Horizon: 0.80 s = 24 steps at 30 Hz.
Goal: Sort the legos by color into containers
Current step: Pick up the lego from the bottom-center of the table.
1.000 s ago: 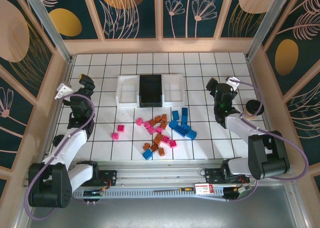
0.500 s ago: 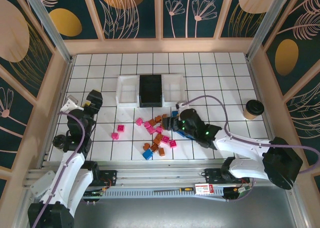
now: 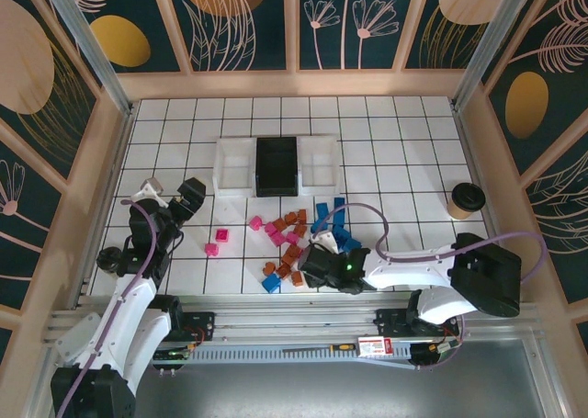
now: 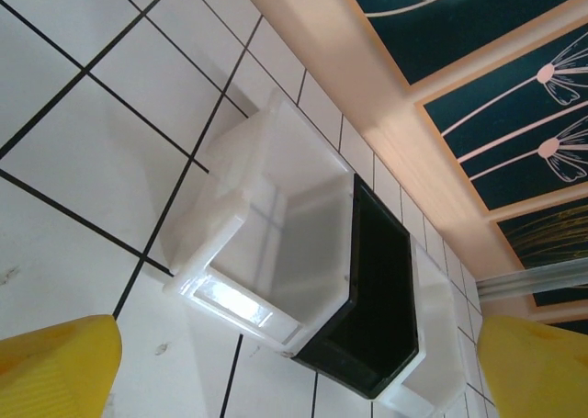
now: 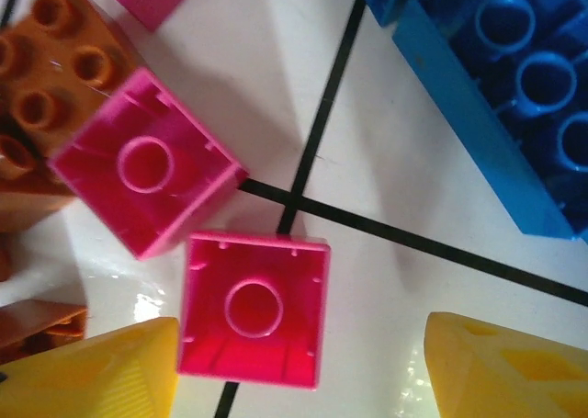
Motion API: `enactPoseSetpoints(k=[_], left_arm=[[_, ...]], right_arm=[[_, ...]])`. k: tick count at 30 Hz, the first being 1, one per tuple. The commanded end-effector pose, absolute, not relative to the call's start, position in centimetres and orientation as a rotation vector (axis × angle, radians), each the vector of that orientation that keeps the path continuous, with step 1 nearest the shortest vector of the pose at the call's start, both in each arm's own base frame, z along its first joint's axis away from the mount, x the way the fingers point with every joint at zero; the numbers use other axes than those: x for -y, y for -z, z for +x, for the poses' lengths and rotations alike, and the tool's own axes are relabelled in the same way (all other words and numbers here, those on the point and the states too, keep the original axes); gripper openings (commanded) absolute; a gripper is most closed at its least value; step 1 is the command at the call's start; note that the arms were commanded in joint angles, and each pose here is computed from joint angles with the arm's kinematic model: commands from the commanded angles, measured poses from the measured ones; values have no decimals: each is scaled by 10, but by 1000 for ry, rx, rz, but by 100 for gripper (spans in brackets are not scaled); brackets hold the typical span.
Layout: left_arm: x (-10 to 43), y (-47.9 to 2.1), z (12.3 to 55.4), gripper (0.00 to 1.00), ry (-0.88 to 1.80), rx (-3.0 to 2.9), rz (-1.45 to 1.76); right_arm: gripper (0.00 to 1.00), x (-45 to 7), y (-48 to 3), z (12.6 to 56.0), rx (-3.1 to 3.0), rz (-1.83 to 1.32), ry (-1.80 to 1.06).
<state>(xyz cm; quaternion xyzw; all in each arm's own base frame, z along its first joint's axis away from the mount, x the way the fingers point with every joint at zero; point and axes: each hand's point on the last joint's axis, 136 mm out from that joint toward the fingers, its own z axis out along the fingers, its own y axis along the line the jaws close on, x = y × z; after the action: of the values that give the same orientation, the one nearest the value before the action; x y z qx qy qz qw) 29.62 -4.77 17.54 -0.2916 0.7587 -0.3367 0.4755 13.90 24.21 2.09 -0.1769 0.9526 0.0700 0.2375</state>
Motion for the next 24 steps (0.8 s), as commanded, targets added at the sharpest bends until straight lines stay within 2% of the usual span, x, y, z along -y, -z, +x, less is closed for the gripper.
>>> enactPoseSetpoints(k=[1,11,16,20,24], left_arm=[[53,-169,293,99,842,-1893,-687],[57,-165,290,98,838,-1930,-660],[61,-165,288,98,860,-1944,-643],[65,-171,286,99,882,-1942,-616],[71,-176,282,99,933,-1927,-604]], right_arm=[[68,-239,-22,145,-2594,-433,-142],[51,-252,-17,159,-2578,-463,-252],[37,-250,-21,161,-2576,-465,-257],[25,-246,-39,160,-2551,-449,-310],[22,-245,-81,174,-2467,-406,-394]])
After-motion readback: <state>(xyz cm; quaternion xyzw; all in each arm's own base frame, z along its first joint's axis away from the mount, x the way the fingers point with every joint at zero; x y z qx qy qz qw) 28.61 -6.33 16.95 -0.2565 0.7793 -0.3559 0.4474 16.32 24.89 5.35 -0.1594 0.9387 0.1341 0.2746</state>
